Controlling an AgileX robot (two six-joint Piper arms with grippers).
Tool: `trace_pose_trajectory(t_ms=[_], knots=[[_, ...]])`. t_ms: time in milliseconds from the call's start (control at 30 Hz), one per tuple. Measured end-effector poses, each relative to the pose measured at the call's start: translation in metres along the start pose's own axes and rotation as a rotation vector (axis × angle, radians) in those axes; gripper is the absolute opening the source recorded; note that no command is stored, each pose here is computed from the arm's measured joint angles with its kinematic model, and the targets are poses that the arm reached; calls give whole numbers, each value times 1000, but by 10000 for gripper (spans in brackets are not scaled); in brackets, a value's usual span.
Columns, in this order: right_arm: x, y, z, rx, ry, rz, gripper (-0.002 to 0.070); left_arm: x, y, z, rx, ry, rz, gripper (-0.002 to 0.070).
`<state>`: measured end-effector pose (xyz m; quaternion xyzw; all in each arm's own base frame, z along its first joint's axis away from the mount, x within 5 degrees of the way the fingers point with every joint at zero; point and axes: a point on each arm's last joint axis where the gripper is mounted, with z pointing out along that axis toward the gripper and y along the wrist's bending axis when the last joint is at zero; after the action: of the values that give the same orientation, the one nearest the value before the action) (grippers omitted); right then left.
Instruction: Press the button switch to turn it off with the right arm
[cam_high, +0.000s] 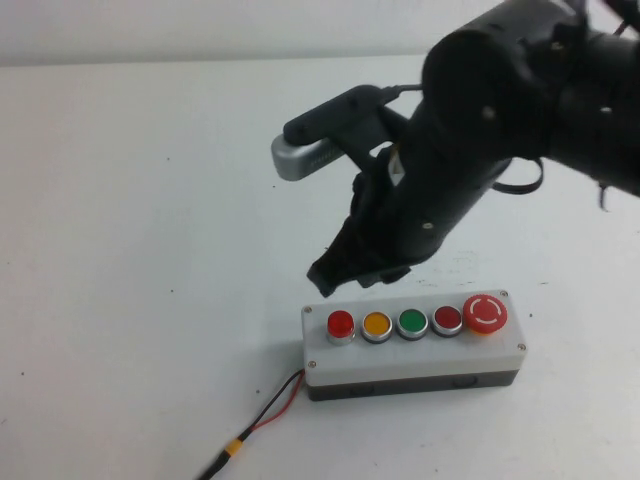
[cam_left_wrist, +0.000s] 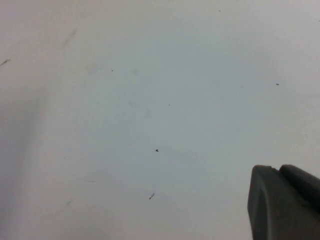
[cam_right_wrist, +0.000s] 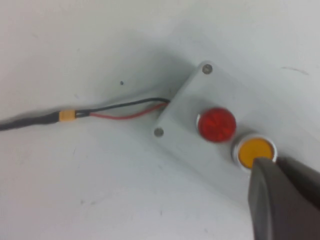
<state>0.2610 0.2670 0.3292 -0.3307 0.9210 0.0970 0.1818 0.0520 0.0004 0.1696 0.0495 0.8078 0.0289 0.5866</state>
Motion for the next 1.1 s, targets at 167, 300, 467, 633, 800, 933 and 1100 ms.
trace_pose_trajectory(t_ms=[167, 300, 467, 633, 800, 933, 1100], knots=[[36, -3, -38, -2, -41, -16, -15, 0, 0, 0, 0, 0, 0, -2], [70, -7, -56, -3, -88, -9, -15, 0, 0, 0, 0, 0, 0, -2], [107, -11, -75, -5, -130, -7, -15, 0, 0, 0, 0, 0, 0, -2], [123, -11, -91, -19, -118, -1, -15, 0, 0, 0, 0, 0, 0, -2], [129, -12, -91, -12, -70, -21, -16, 0, 0, 0, 0, 0, 0, -2], [129, -14, -91, 3, -75, -34, -16, 0, 0, 0, 0, 0, 0, -2], [134, -25, -91, 56, -185, -44, -16, 0, 0, 0, 0, 0, 0, -2]])
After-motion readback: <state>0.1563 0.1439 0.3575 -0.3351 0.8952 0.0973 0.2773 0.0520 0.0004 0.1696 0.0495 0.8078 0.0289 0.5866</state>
